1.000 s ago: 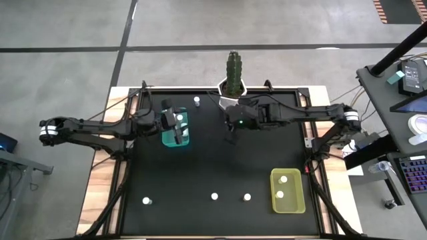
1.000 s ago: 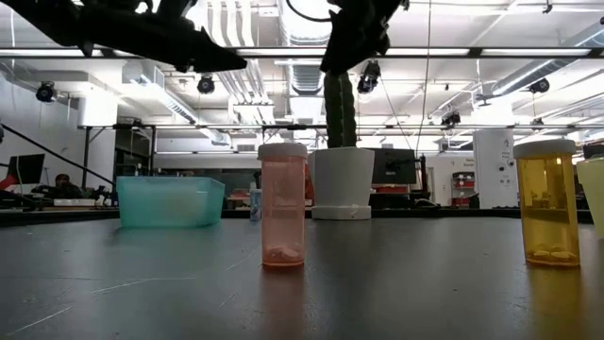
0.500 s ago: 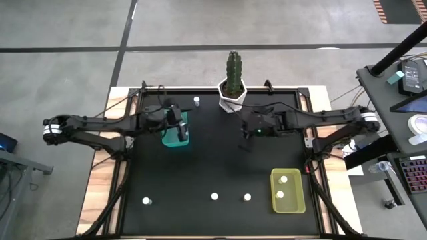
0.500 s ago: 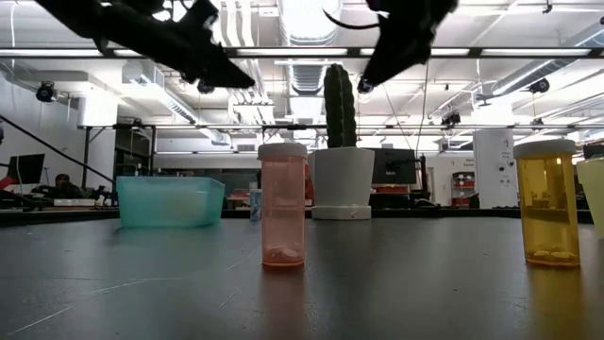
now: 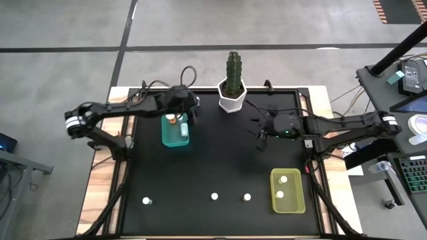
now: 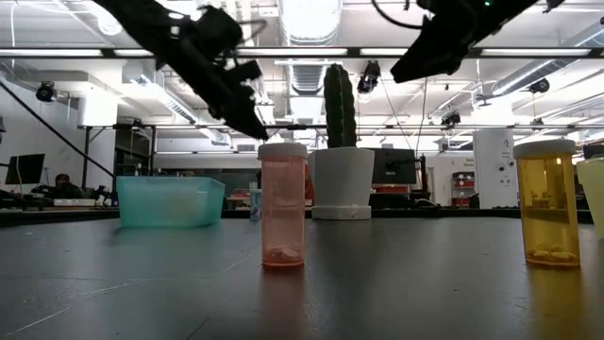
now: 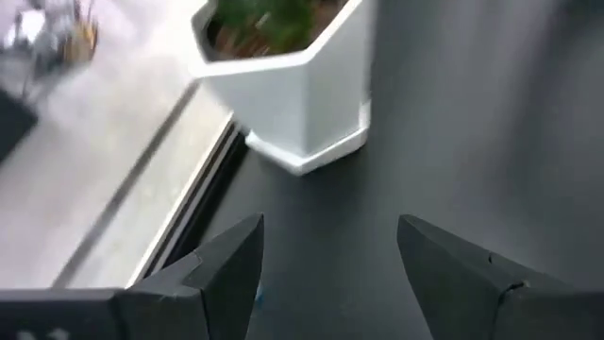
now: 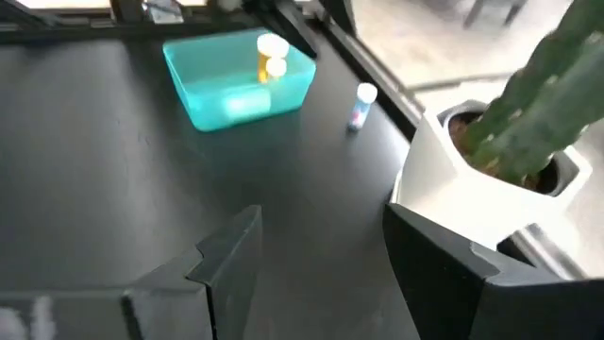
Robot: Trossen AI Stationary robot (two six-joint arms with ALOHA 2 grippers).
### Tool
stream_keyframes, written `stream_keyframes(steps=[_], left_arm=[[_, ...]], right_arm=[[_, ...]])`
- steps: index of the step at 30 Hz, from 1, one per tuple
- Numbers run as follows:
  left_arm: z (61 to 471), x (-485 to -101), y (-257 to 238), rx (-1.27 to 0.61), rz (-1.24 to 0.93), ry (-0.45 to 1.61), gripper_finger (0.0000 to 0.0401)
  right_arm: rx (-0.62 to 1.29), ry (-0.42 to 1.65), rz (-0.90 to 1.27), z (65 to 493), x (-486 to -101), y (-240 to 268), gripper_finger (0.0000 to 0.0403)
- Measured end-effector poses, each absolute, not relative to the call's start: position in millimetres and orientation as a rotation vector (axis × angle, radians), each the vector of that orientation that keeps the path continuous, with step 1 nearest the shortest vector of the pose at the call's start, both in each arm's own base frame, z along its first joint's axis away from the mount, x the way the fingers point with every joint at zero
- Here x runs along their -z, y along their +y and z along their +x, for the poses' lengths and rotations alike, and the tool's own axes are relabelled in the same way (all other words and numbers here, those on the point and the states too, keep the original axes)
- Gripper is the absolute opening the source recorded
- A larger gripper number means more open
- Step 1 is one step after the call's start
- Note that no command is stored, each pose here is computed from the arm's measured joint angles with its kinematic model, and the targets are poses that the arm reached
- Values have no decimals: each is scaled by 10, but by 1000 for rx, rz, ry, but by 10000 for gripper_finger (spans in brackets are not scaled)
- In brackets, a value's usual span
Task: Pick and place medicine bottles into bin by pill shape (circle, oval)
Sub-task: Put the top blue capsule bottle into the blue bin
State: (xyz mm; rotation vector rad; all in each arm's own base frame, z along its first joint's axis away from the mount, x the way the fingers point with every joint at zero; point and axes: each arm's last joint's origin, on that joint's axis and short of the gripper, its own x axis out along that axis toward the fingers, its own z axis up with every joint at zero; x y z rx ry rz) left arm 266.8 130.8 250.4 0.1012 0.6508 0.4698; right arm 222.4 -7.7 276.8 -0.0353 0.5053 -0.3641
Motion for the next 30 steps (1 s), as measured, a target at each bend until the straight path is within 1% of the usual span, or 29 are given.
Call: stream_keyframes(steps=[3, 8, 15, 19, 30], left_arm=[[2736, -2550, 1527, -515, 26, 748, 228], [2874, -2544, 1851, -599, -124, 841, 228], [2977, -2488, 2092, -710, -326, 930, 228], [2997, -2440, 2107, -745, -361, 935, 228], [3071, -2145, 2199, -814, -372, 968, 228]], right_arm=[[368, 463, -40, 2125, -2757, -97, 215], [395, 451, -42, 1989, -2654, -152, 215], [435, 443, -43, 1877, -2584, -233, 215], [447, 439, -41, 1851, -2575, -256, 215], [445, 447, -53, 1850, -2561, -257, 215]])
